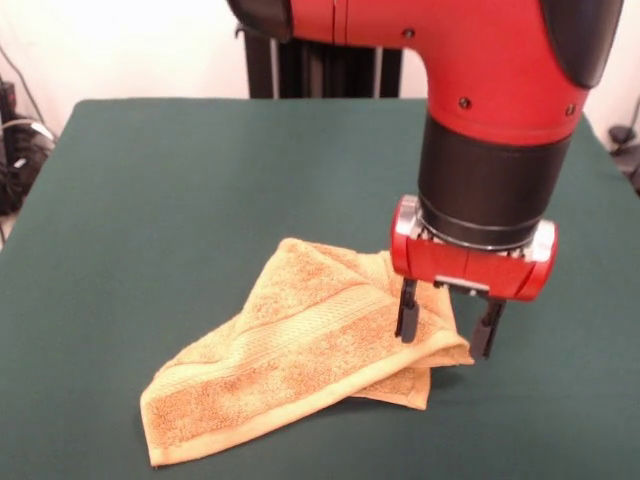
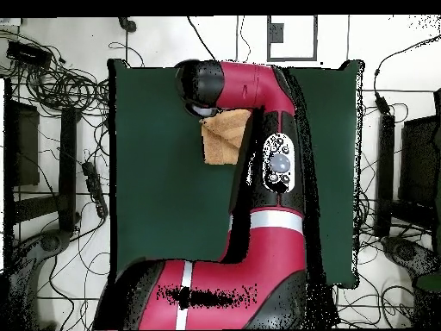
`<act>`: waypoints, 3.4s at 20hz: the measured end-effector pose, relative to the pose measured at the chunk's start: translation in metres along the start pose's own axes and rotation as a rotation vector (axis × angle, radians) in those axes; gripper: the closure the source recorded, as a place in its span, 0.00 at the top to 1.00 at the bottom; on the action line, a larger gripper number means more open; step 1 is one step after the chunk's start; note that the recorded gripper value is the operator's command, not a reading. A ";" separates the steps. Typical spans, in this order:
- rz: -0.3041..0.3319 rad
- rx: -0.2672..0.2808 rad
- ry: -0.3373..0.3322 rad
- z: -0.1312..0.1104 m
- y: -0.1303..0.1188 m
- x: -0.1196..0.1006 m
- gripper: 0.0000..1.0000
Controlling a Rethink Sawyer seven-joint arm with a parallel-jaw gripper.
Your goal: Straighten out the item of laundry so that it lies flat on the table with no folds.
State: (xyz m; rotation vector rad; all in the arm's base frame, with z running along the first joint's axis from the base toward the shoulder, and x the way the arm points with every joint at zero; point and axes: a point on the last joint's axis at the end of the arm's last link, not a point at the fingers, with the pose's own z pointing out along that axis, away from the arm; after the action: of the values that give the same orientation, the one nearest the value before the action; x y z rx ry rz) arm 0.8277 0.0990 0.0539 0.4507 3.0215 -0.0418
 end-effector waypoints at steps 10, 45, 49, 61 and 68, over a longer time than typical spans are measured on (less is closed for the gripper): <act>-0.008 -0.001 -0.006 0.041 0.002 0.014 1.00; -0.040 0.052 0.056 0.001 0.012 0.061 1.00; -0.032 0.052 0.059 -0.033 0.007 0.061 1.00; 0.018 0.049 0.040 -0.066 -0.026 0.043 1.00; 0.027 0.063 0.067 -0.043 -0.042 0.056 1.00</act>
State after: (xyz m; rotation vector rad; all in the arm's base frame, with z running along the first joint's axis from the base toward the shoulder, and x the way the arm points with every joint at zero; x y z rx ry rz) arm 0.7584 0.0768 0.0927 0.5084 3.0869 -0.1223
